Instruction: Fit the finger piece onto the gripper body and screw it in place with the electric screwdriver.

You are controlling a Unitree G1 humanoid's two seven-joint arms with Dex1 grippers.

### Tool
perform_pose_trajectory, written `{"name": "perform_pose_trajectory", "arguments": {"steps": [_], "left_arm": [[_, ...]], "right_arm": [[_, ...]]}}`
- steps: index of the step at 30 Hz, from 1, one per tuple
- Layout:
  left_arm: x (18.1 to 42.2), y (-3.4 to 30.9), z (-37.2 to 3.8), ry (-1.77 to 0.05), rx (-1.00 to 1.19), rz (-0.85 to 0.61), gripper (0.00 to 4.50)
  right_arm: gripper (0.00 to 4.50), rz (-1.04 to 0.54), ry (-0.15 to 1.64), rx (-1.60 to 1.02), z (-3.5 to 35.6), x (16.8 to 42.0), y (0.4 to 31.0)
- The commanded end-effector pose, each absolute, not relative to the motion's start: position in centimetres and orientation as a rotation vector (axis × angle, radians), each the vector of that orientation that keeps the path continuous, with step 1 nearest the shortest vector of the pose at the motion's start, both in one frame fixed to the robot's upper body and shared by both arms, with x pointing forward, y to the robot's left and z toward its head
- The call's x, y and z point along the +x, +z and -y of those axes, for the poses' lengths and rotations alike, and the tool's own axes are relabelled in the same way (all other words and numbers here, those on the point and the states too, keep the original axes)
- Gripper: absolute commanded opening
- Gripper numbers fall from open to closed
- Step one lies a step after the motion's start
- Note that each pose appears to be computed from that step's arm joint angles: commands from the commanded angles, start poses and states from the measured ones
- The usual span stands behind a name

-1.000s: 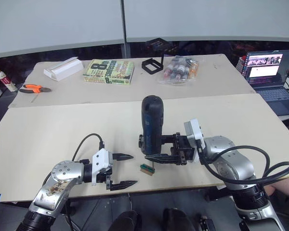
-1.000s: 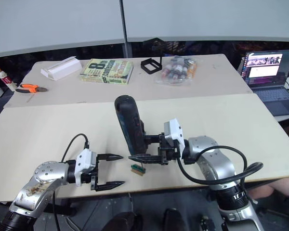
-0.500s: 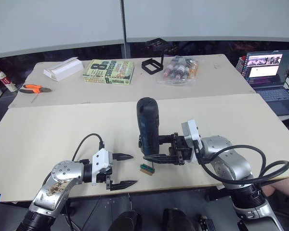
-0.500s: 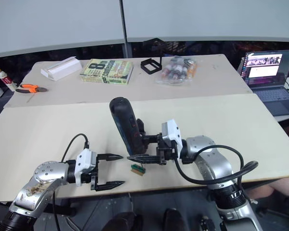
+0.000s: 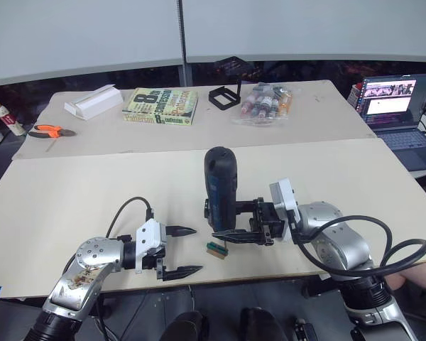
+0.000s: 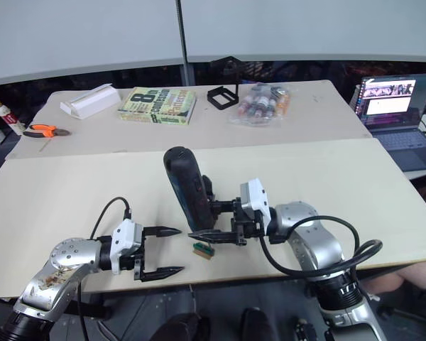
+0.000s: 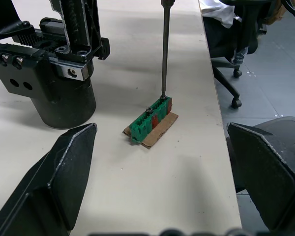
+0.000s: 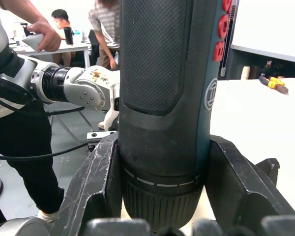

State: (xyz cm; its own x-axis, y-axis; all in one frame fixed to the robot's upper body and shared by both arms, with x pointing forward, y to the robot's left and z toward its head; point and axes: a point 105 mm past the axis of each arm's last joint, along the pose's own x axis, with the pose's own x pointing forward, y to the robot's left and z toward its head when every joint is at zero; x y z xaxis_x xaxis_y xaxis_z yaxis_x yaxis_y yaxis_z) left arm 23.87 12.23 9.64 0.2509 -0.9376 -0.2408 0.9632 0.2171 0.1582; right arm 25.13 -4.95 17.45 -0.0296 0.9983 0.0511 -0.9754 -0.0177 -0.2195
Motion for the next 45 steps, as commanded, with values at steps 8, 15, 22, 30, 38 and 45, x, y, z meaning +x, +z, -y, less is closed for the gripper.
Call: {"name": "perform_pose_trajectory", "arguments": {"steps": [8, 15, 22, 30, 38, 45], "left_arm": [[23.9, 10.7, -12.1, -1.33, 0.316, -0.047, 4.5], [24.1, 11.3, -12.4, -1.318, 0.302, -0.017, 4.5], [24.6, 12.0, -13.0, -1.281, 0.288, 0.019, 4.5], [24.7, 12.5, -13.4, -1.264, 0.277, 0.042, 4.5], [24.8, 14.5, -14.1, -1.231, 0.207, 0.136, 4.5], [24.8, 15.3, -15.0, -1.21, 0.177, 0.145, 4.5]], "right_arm": [[1.93, 0.215, 1.581, -0.127, 5.1, 25.0, 17.1], [1.93, 0.28, 1.595, -0.138, 5.6, 24.4, 18.8], [1.93, 0.317, 1.59, -0.136, 6.0, 24.5, 20.4], [1.93, 0.331, 1.584, -0.129, 6.5, 24.6, 21.7], [1.93, 0.346, 1.562, -0.128, 7.7, 24.1, 23.4], [1.93, 0.368, 1.506, -0.149, 9.3, 24.5, 25.7]]}}
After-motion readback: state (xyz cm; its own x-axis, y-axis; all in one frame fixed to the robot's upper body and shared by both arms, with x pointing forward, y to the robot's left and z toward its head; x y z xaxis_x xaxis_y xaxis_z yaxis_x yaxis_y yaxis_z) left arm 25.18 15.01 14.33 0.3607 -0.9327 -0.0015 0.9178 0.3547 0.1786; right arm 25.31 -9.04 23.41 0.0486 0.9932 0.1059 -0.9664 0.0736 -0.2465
